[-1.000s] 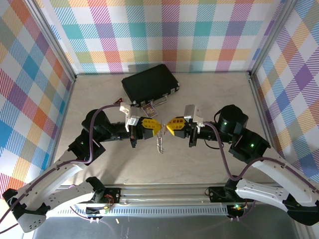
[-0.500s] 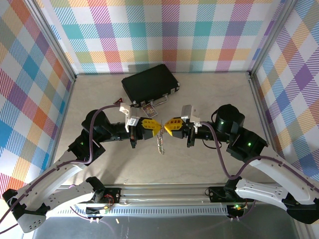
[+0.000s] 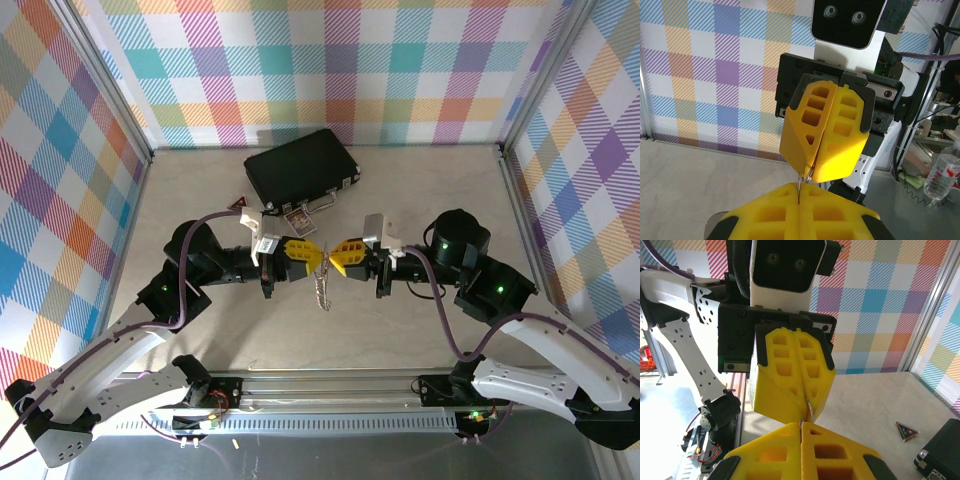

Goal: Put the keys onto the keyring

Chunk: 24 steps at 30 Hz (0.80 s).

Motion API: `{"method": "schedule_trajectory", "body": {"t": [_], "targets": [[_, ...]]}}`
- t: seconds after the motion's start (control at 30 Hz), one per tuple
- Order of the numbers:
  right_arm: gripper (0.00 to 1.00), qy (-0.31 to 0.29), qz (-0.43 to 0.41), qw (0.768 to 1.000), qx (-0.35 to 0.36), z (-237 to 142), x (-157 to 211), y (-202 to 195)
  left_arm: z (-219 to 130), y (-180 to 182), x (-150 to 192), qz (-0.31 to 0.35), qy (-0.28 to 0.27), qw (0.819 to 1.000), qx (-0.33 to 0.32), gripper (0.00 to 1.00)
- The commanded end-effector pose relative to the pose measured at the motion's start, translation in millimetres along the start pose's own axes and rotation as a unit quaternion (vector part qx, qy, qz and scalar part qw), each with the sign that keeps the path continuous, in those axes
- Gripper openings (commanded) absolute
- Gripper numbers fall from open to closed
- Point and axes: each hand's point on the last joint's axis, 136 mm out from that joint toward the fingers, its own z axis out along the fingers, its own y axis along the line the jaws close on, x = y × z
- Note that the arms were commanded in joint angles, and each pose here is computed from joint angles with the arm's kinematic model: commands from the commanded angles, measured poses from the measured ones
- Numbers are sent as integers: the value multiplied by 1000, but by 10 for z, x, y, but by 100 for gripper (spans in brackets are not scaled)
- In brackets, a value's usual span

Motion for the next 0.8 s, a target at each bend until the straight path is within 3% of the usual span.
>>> {"method": "schedule_trajectory", "body": {"t": [0.0,0.67,0.77], "targets": [[0,-4,-18,999,-30,-2,-45,120,-31,-57,-108,10,-20,1000,8,0],[0,32,-43,999,-7,-35,116,83,-40,-81,-151,11,-28,999,12,0],[5,28,-40,999,-6,-54,118,93,-50,-92,-165,13,-30,999,13,0]]}}
